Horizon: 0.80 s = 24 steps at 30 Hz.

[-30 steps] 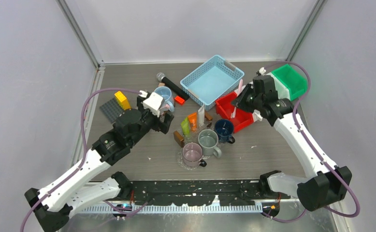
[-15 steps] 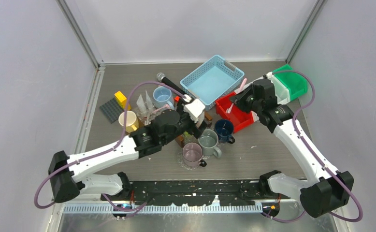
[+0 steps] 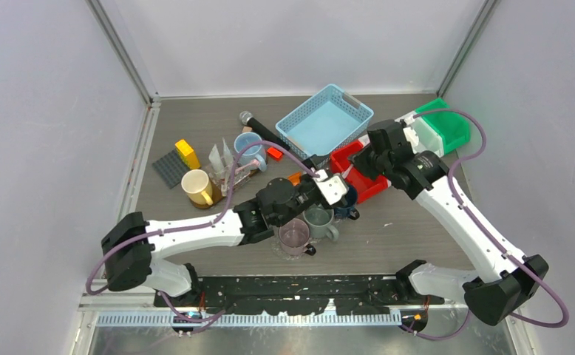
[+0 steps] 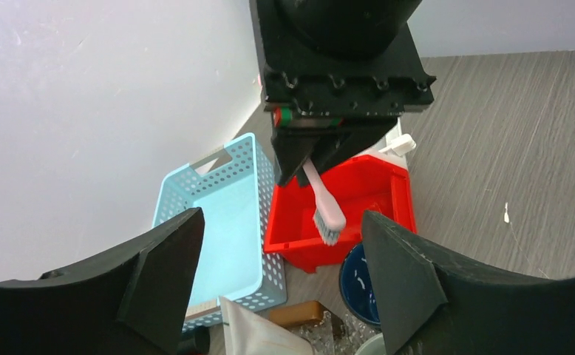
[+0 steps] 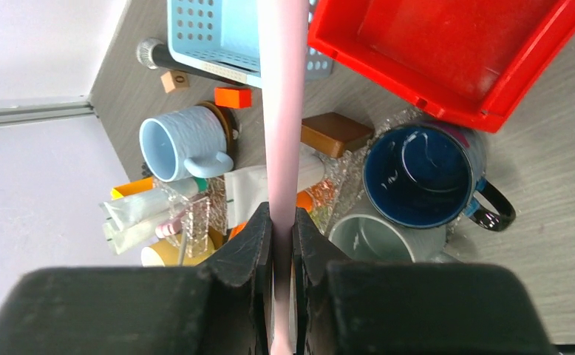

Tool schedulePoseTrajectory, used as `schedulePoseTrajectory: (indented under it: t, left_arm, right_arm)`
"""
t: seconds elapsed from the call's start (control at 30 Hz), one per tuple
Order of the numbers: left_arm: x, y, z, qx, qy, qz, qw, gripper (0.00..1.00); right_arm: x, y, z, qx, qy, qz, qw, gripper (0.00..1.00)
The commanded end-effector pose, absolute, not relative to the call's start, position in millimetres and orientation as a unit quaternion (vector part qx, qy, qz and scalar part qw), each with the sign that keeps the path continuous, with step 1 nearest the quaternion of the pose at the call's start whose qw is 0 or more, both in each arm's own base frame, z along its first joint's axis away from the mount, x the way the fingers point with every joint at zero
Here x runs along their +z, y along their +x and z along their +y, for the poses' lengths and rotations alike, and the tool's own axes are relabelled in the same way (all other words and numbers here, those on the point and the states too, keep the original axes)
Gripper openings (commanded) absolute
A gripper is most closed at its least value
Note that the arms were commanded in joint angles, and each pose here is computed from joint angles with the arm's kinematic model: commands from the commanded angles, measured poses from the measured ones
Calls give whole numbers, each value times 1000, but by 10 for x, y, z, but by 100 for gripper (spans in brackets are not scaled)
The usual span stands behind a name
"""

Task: Prepare toiletry sets of a toothbrush and toothpaste on the tray
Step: Pick up the toothbrush from the storage box.

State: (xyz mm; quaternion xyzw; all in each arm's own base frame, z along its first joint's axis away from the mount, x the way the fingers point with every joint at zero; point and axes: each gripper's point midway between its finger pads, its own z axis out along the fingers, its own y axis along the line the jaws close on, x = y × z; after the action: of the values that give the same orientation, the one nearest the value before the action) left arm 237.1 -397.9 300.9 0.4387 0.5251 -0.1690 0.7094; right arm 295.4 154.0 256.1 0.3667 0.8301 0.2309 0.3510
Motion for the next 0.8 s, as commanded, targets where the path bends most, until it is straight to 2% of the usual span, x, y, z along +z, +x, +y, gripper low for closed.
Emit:
schedulePoseTrajectory:
  t: [0.0, 0.27, 0.77]
  left_arm:
    - [3321, 2372, -4098, -174, 418, 475, 754, 79]
    - [3200, 2406, -4185, -180, 409, 496, 745, 64]
    - [3056, 2424, -4419, -187, 416, 504, 734, 46]
  right_arm:
    - [2587, 2940, 1486, 206, 399, 817, 362, 2]
    - [2558, 2879, 1465, 191, 410, 813, 366, 2]
    - [2549, 2845, 1470, 189, 417, 811, 364, 2]
